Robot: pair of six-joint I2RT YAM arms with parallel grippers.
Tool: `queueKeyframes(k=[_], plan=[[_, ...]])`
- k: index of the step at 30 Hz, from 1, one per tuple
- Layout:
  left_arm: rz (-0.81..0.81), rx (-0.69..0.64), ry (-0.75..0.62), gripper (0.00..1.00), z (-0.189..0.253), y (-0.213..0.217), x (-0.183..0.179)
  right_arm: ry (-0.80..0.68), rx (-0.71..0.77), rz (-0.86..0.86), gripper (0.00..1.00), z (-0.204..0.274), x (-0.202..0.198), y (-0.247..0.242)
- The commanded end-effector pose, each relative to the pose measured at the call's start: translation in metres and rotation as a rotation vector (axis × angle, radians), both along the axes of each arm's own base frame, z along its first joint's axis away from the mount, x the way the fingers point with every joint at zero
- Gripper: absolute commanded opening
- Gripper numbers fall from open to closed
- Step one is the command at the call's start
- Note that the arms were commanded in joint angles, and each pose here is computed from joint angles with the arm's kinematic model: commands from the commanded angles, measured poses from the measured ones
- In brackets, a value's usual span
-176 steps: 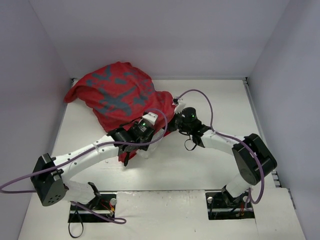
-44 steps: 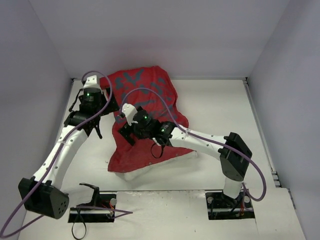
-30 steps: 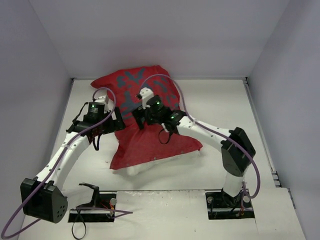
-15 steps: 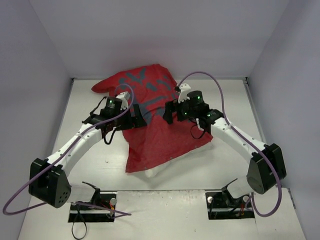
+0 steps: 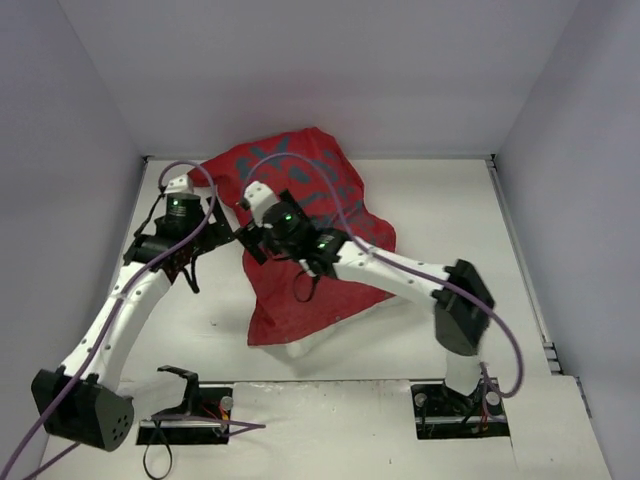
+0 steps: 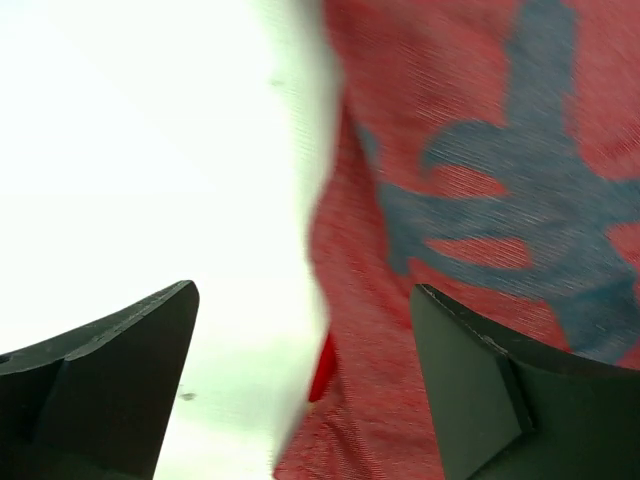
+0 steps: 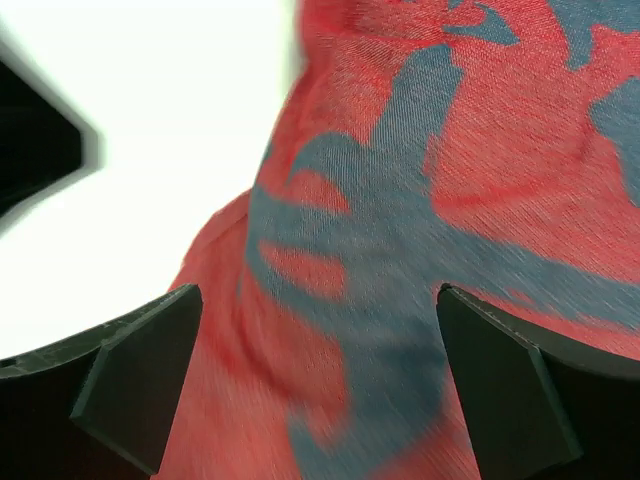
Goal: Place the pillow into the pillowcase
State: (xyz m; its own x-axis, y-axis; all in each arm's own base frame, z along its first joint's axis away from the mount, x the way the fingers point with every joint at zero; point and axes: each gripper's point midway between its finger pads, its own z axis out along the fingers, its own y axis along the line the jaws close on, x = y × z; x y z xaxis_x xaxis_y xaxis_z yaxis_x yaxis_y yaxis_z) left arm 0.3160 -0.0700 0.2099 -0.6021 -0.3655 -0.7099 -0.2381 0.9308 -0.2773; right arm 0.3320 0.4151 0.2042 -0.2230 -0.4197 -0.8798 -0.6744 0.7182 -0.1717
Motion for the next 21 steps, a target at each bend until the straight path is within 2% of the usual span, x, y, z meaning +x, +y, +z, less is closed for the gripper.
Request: queueKeyframes(k=[1, 3, 5, 11, 13, 14, 16, 17, 18, 21], plan=[[0.085, 0.022, -0.043, 0.83, 0.016, 0.025, -0.015, -0.168, -0.128, -0.242, 1.00, -0.006, 0.029, 0.003], [0.084, 0.022, -0.040, 0.83, 0.013, 0.027, -0.021, -0.212, -0.189, -0.325, 1.00, -0.013, 0.037, 0.003], [0.084, 0.020, -0.042, 0.83, 0.012, 0.029, -0.028, -0.235, -0.299, -0.418, 1.00, -0.043, 0.044, -0.007], [0.075, 0.009, -0.061, 0.83, 0.014, 0.029, -0.037, -0.190, -0.360, -0.471, 1.00, -0.083, 0.060, -0.022], [0.074, 0.006, -0.063, 0.83, 0.014, 0.029, -0.039, -0.150, -0.389, -0.453, 0.83, -0.092, 0.061, -0.030], [0.074, 0.006, -0.065, 0.83, 0.014, 0.029, -0.039, -0.125, -0.375, -0.452, 0.51, -0.093, 0.064, -0.034], [0.078, 0.006, -0.089, 0.83, 0.023, 0.030, -0.039, -0.061, -0.296, -0.346, 0.03, -0.083, 0.058, -0.020], [0.079, 0.005, -0.104, 0.83, 0.028, 0.031, -0.039, -0.043, -0.279, -0.285, 0.00, -0.077, 0.053, -0.015], [0.082, 0.007, -0.120, 0.83, 0.033, 0.032, -0.038, -0.005, -0.190, -0.143, 0.00, -0.052, 0.040, 0.005], [0.091, 0.024, -0.199, 0.83, 0.064, 0.038, -0.037, 0.011, -0.002, 0.100, 0.00, 0.017, 0.008, 0.039]])
